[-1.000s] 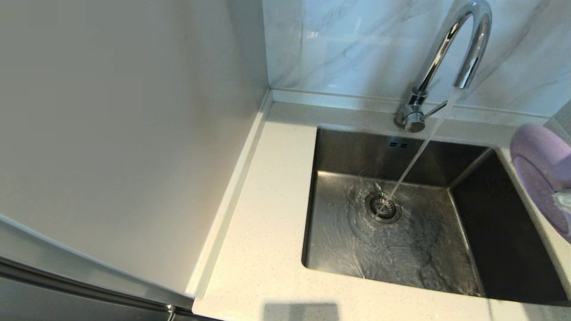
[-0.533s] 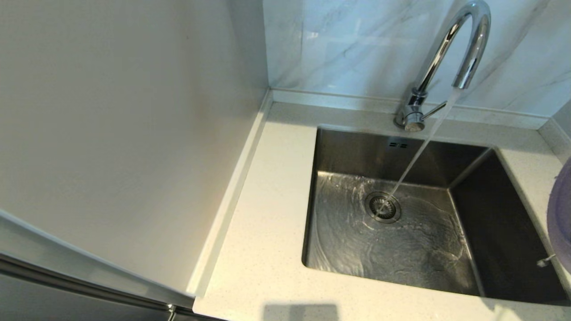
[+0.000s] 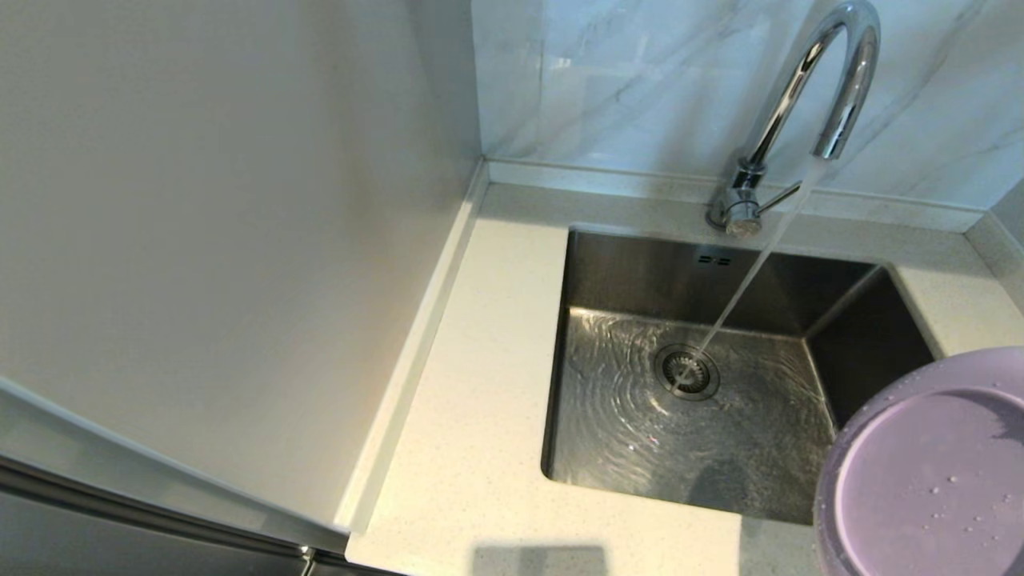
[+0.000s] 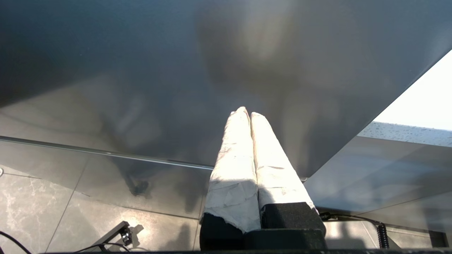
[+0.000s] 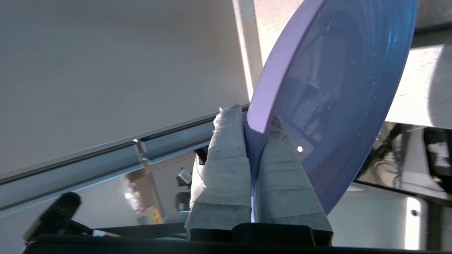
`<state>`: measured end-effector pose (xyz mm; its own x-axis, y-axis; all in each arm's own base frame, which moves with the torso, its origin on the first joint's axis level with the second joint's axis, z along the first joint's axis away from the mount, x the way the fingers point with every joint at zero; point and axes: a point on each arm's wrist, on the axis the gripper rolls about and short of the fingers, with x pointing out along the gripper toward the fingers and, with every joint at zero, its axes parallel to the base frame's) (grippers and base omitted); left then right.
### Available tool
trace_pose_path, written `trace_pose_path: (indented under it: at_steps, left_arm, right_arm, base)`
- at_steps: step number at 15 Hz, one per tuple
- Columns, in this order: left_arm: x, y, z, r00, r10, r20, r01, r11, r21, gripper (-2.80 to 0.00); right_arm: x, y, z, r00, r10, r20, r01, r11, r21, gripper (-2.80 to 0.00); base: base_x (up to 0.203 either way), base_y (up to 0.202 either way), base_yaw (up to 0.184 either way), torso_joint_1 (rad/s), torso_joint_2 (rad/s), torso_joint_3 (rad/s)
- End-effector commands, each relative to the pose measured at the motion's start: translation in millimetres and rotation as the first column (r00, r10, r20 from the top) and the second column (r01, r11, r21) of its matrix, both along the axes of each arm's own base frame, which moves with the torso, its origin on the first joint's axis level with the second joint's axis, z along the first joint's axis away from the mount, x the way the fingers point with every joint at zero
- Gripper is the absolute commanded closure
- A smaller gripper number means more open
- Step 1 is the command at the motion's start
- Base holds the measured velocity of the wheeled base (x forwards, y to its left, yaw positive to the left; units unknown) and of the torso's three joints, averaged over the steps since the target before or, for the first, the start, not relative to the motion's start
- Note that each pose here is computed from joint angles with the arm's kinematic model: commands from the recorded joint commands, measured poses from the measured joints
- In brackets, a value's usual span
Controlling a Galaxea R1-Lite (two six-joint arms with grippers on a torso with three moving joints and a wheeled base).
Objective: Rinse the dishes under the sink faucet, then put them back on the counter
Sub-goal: Place the plate on the table
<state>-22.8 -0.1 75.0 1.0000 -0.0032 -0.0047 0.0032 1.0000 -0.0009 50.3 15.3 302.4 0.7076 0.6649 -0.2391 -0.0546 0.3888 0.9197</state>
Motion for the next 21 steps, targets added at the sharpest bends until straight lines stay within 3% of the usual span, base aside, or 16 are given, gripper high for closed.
trace_pose_path:
  at_steps: [1, 4, 6, 7, 9, 11, 12, 13, 14, 15, 17, 18, 20, 21]
  left_arm:
    - [0, 0, 0, 1.0, 0.0, 0.0, 0.0, 1.0, -0.001, 0.0]
    - [0, 0, 0, 1.0, 0.0, 0.0, 0.0, 1.0, -0.001, 0.0]
    - [0, 0, 0, 1.0, 0.0, 0.0, 0.0, 1.0, -0.001, 0.0]
    - [0, 0, 0, 1.0, 0.0, 0.0, 0.0, 1.0, -0.001, 0.0]
    - [0, 0, 0, 1.0, 0.0, 0.0, 0.0, 1.0, -0.001, 0.0]
    - [0, 0, 0, 1.0, 0.0, 0.0, 0.0, 1.0, -0.001, 0.0]
    - [0, 0, 0, 1.0, 0.0, 0.0, 0.0, 1.0, -0.001, 0.0]
    - [0, 0, 0, 1.0, 0.0, 0.0, 0.0, 1.0, -0.001, 0.0]
    - [0, 0, 0, 1.0, 0.0, 0.0, 0.0, 1.0, -0.001, 0.0]
    - [0, 0, 0, 1.0, 0.0, 0.0, 0.0, 1.0, -0.001, 0.0]
    - [0, 0, 0, 1.0, 0.0, 0.0, 0.0, 1.0, -0.001, 0.0]
    - [0, 0, 0, 1.0, 0.0, 0.0, 0.0, 1.0, -0.001, 0.0]
    - [0, 0, 0, 1.0, 0.0, 0.0, 0.0, 1.0, -0.001, 0.0]
    - [0, 0, 0, 1.0, 0.0, 0.0, 0.0, 1.0, -0.001, 0.0]
  right_arm:
    - [13, 0, 18, 1.0, -0.001, 0.029, 0.0, 1.0, 0.031, 0.0]
    - [4, -1, 79, 0.97, -0.025, 0.241, 0.009, 0.998, 0.064, 0.0]
    - [5, -2, 93, 0.959, -0.047, 0.281, 0.028, 0.997, 0.07, 0.0]
    - [11, -2, 87, 0.966, -0.054, 0.255, 0.038, 0.997, 0.067, 0.0]
    - [32, -4, 46, 0.993, -0.06, 0.098, 0.055, 0.997, 0.051, 0.0]
    - [46, -6, 16, 0.997, -0.073, -0.013, 0.074, 0.997, 0.029, 0.0]
    - [49, -7, 15, 0.996, -0.094, -0.001, 0.094, 0.996, -0.004, 0.0]
    - [51, -8, 23, 0.99, -0.129, 0.062, 0.134, 0.987, -0.084, 0.0]
    - [54, -10, 33, 0.973, -0.161, 0.164, 0.195, 0.955, -0.221, 0.0]
    - [56, -13, 41, 0.949, -0.2, 0.245, 0.278, 0.895, -0.348, 0.0]
    - [64, -17, 47, 0.915, -0.2, 0.351, 0.374, 0.747, -0.549, 0.0]
    - [69, -19, 47, 0.905, -0.178, 0.386, 0.401, 0.654, -0.641, 0.0]
    - [81, -23, 42, 0.905, -0.107, 0.411, 0.417, 0.409, -0.812, 0.0]
    - [88, -25, 41, 0.908, -0.075, 0.412, 0.414, 0.311, -0.855, 0.0]
  base:
    - [0.0, 0.0, 0.0, 0.0, 0.0, 0.0]
    - [0.0, 0.0, 0.0, 0.0, 0.0, 0.0]
    - [0.0, 0.0, 0.0, 0.0, 0.0, 0.0]
    - [0.0, 0.0, 0.0, 0.0, 0.0, 0.0]
    - [0.0, 0.0, 0.0, 0.0, 0.0, 0.0]
    - [0.0, 0.0, 0.0, 0.0, 0.0, 0.0]
    - [0.0, 0.0, 0.0, 0.0, 0.0, 0.0]
    - [0.0, 0.0, 0.0, 0.0, 0.0, 0.0]
    - [0.0, 0.0, 0.0, 0.0, 0.0, 0.0]
    - [0.0, 0.0, 0.0, 0.0, 0.0, 0.0]
    - [0.0, 0.0, 0.0, 0.0, 0.0, 0.0]
    - [0.0, 0.0, 0.0, 0.0, 0.0, 0.0]
    - [0.0, 0.0, 0.0, 0.0, 0.0, 0.0]
    - [0.0, 0.0, 0.0, 0.0, 0.0, 0.0]
